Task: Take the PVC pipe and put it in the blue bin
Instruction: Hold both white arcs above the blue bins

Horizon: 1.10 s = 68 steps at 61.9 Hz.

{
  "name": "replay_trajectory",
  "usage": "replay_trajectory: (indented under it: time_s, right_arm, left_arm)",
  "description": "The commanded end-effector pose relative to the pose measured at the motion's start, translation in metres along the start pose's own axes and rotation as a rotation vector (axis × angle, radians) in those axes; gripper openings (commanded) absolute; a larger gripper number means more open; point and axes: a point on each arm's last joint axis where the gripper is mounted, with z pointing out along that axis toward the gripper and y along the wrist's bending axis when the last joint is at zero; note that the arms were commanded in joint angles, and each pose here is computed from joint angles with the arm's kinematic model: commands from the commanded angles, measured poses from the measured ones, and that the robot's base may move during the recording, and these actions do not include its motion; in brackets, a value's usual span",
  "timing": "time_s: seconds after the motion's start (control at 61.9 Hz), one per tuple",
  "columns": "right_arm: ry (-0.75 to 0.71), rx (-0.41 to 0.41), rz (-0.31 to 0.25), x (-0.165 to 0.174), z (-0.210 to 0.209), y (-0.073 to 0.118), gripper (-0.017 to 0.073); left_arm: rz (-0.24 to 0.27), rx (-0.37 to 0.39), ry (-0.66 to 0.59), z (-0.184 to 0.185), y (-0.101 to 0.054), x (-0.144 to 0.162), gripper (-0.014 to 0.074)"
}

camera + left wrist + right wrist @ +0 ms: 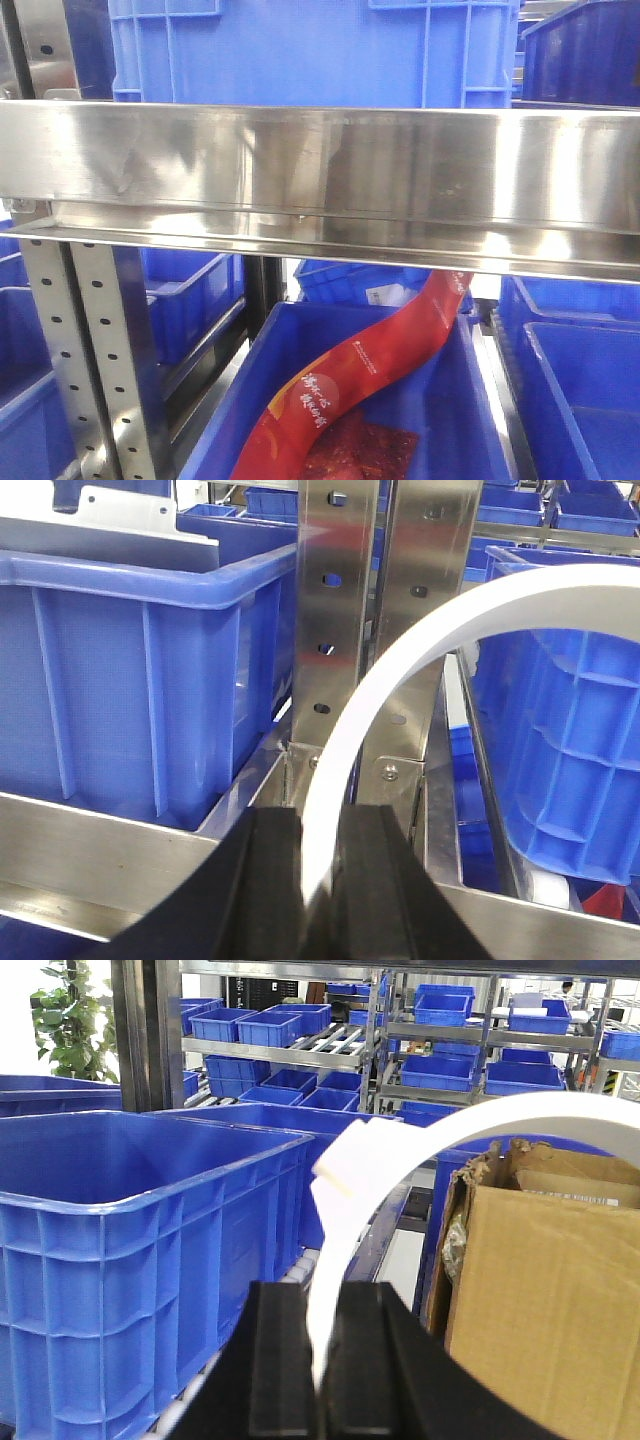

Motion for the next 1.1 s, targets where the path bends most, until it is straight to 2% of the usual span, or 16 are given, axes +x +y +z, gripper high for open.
replay_trajectory:
  time_s: [0.0, 0.775, 0.905, 1.082]
  right_arm:
    - [-0.032, 0.006, -0.004, -0.002, -0.001, 0.0, -0.0169]
    - [-0.042, 0.008, -0.004, -0.003, -0.001, -0.001, -0.0169]
    - [-0.042, 0.008, -0.004, -0.003, -0.001, -0.001, -0.0169]
    - [-0.044, 0.008, -0.004, -0.003, -0.001, -0.001, -0.0169]
  left_arm:
    - [-0.005, 0.006, -0.034, -0.001, -0.001, -0.003, -0.0111]
    - [-0.005, 0.006, -0.064, -0.001, -0.001, -0.006, -0.0111]
    - [-0.005, 0.006, -0.106, -0.002, -0.001, -0.01, -0.0111]
    - [-0.006, 0.006, -0.233, -0.004, -0.001, -0.021, -0.0111]
